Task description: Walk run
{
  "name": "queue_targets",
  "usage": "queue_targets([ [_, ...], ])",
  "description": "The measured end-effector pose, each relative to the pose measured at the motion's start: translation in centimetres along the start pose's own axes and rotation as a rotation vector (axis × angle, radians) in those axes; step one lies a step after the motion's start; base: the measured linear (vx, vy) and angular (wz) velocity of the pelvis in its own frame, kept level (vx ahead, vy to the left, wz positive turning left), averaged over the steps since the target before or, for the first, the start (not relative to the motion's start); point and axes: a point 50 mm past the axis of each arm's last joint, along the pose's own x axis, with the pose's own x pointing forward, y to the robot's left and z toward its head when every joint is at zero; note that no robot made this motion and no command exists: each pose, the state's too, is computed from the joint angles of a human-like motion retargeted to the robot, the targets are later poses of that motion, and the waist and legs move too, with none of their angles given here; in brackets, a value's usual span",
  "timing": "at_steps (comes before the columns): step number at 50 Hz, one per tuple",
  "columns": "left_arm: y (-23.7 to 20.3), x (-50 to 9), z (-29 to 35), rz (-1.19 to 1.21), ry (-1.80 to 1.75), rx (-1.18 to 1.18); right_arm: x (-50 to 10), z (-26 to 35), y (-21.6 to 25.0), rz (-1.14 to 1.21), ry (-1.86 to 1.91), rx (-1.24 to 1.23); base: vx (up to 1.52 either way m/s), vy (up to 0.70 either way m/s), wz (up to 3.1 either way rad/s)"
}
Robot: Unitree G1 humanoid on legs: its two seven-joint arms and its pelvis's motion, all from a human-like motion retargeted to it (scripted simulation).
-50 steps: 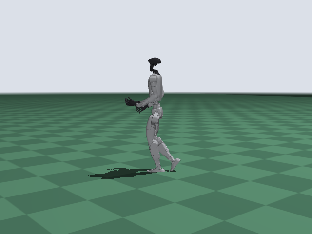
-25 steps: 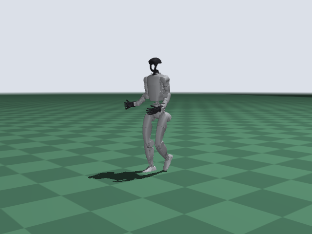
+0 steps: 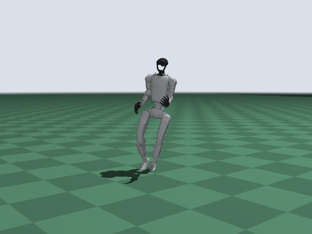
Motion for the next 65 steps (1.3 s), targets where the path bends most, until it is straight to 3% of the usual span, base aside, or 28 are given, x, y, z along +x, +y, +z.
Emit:
queue_targets([
  [7, 0.2, 0.8, 2.9, -0.139, -0.05, 0.221, -2.9, 0.5, -2.7, -0.124, 0.003, -0.072, 1.15, -0.54, 2.0],
  [13, 2.3, -2.7, 1.8, -0.181, 0.108, 0.293, 0.1, 4.6, -0.2, -0.129, -0.202, -0.096, 1.21, -0.77, -0.14],
  [15, 2.2, -4.5, 0.3, -0.223, 0.197, 0.288, 2.6, 7.4, -1.5, -0.164, -0.334, -0.074, 1.15, -0.71, 0.42],
  [21, 2.3, -13.4, -2.6, 0.098, 0.404, 0.034, 7.6, 12.3, 1.1, 0.041, -0.531, 0.104, 1.24, -0.47, -0.61],
  [26, 3.2, -16.2, -2.0, 0.187, 0.454, -0.003, 7.5, 14.3, 0.9, 0.091, -0.597, 0.034, 1.27, -0.52, -0.86],
  [30, 3.4, -14.7, -1.5, 0.109, 0.447, 0.123, 6.7, 12.3, -0.3, 0.075, -0.45, -0.113, 1.3, -0.42, -0.21],
  [35, 2.6, -11.4, -1.6, 0.057, 0.354, 0.168, 3.6, 5.4, -0.7, 0.005, -0.185, -0.103, 1.48, -0.34, 0.82],
  [40, -0.8, -2.6, -0.9, -0.18, 0.131, 0.061, -2.2, -2.1, -0.3, 0.021, 0.117, 0.037, 1.29, -0.43, -0.08],
  [44, -3.2, 2.1, 2.0, -0.3, -0.036, 0.107, -5.6, -2.3, -2.2, -0.033, 0.149, -0.032, 1.28, -0.6, 1.41],
  [48, -3.4, 2.7, 3.3, -0.376, -0.058, 0.181, -6.4, -1.1, -3.2, -0.122, 0.106, -0.118, 1.24, -0.59, 1.13],
  [53, -1.1, 0.2, 1.7, -0.324, 0.102, 0.183, -3.2, 1.6, -1.0, -0.12, -0.036, -0.115, 1.43, -0.73, -0.6],
  [57, 0.9, -6.7, -2.8, -0.263, 0.379, 0.062, 1.2, 5.3, -0.2, -0.179, -0.25, -0.036, 1.42, -0.7, -0.87],
  [62, 2.4, -15.7, -4.2, 0.081, 0.498, -0.14, 5.0, 9.9, 3.1, 0.013, -0.463, 0.078, 1.36, -0.46, -1.1],
  [65, 3.0, -18.7, -3.3, 0.104, 0.564, -0.095, 5.3, 12.0, 3.3, 0.068, -0.543, 0.039, 1.14, -0.38, -1.0],
])
